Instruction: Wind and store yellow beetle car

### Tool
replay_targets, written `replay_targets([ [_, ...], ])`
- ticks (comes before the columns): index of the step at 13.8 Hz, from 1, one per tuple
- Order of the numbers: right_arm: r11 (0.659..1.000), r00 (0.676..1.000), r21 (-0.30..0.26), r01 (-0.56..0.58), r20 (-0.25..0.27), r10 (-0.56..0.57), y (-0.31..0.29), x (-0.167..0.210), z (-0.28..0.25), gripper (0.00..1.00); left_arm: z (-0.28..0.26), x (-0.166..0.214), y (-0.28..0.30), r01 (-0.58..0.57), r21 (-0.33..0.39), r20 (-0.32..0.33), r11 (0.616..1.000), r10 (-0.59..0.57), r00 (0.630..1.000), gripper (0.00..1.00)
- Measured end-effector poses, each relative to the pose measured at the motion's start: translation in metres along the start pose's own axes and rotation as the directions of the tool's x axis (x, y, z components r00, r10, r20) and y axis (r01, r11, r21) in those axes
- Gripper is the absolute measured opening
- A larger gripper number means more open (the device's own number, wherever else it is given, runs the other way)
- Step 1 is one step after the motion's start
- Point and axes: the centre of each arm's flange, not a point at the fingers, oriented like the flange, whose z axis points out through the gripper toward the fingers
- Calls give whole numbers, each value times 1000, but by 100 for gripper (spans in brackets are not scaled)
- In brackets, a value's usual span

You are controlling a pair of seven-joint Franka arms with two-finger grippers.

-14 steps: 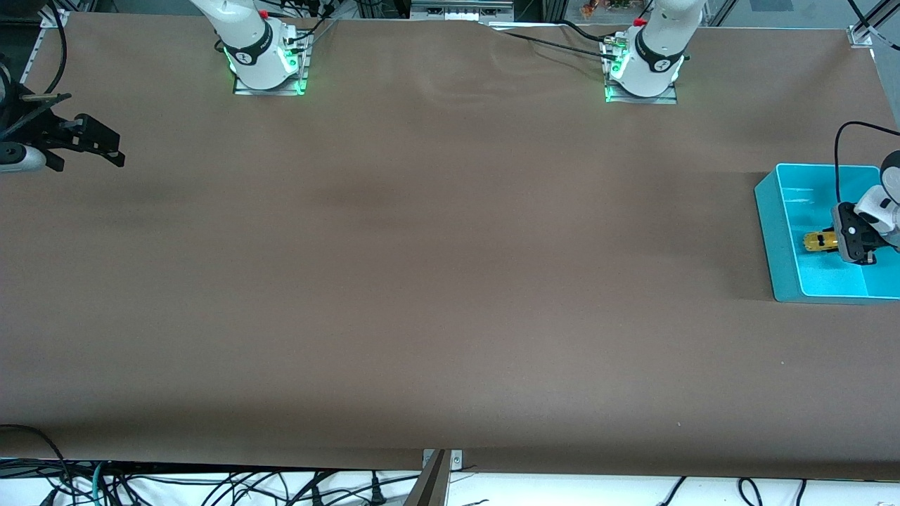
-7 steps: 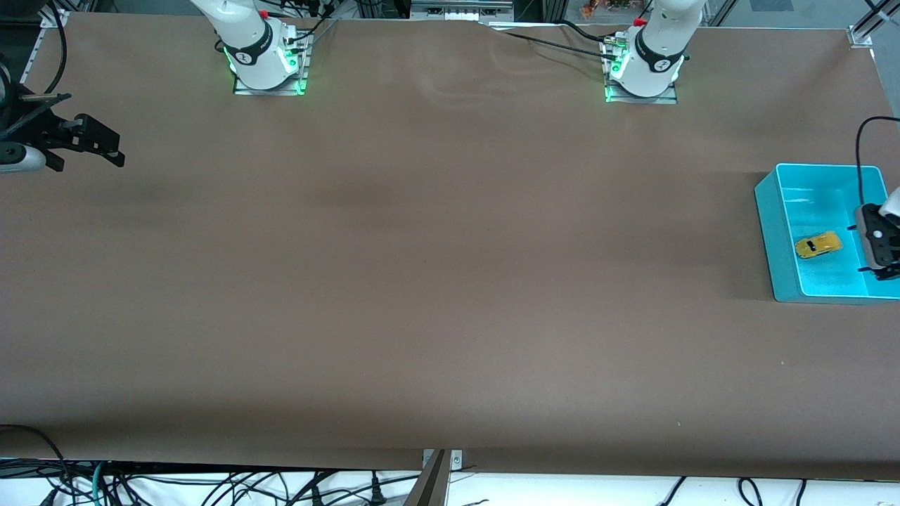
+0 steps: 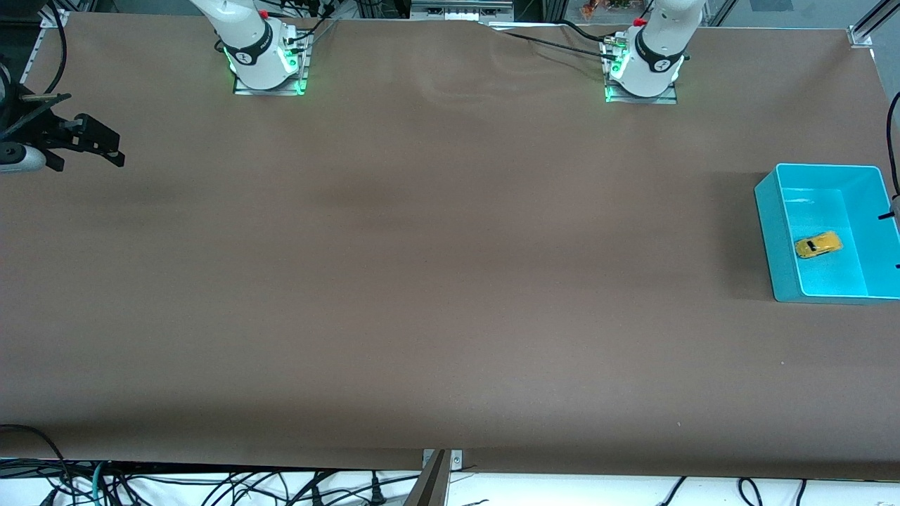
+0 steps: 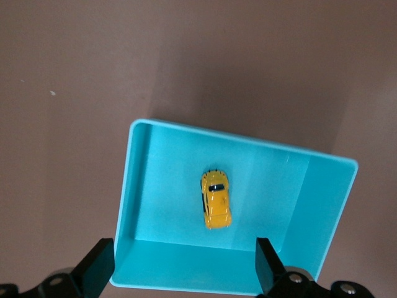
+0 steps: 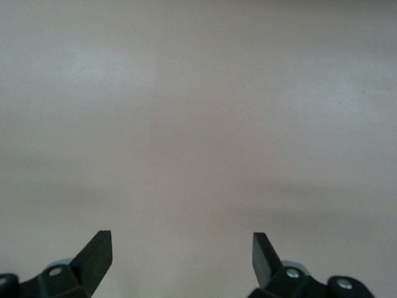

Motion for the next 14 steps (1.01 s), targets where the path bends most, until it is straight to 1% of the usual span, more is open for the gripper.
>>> replay_targets([
  [3, 1000, 1000, 0, 0, 0, 0, 0, 0, 0, 100, -44, 48, 1, 133, 5, -24, 991, -133, 991, 100],
  [7, 1000, 1000, 0, 0, 0, 0, 0, 0, 0, 100, -83, 119, 11, 292, 4, -57, 956, -291, 955, 100],
  [9, 1000, 1000, 0, 0, 0, 0, 0, 0, 0, 100, -105, 146, 20, 365, 26, -62, 931, -363, 930, 100],
  [12, 1000, 1000, 0, 0, 0, 0, 0, 0, 0, 100, -148, 194, 49, 448, 77, -43, 891, -446, 894, 100],
  [13, 1000, 1000, 0, 0, 0, 0, 0, 0, 0, 100, -159, 205, 58, 477, 80, -54, 875, -474, 879, 100],
  [14, 1000, 1000, 0, 0, 0, 0, 0, 0, 0, 100, -167, 210, 65, 521, 62, -76, 851, -516, 853, 100],
])
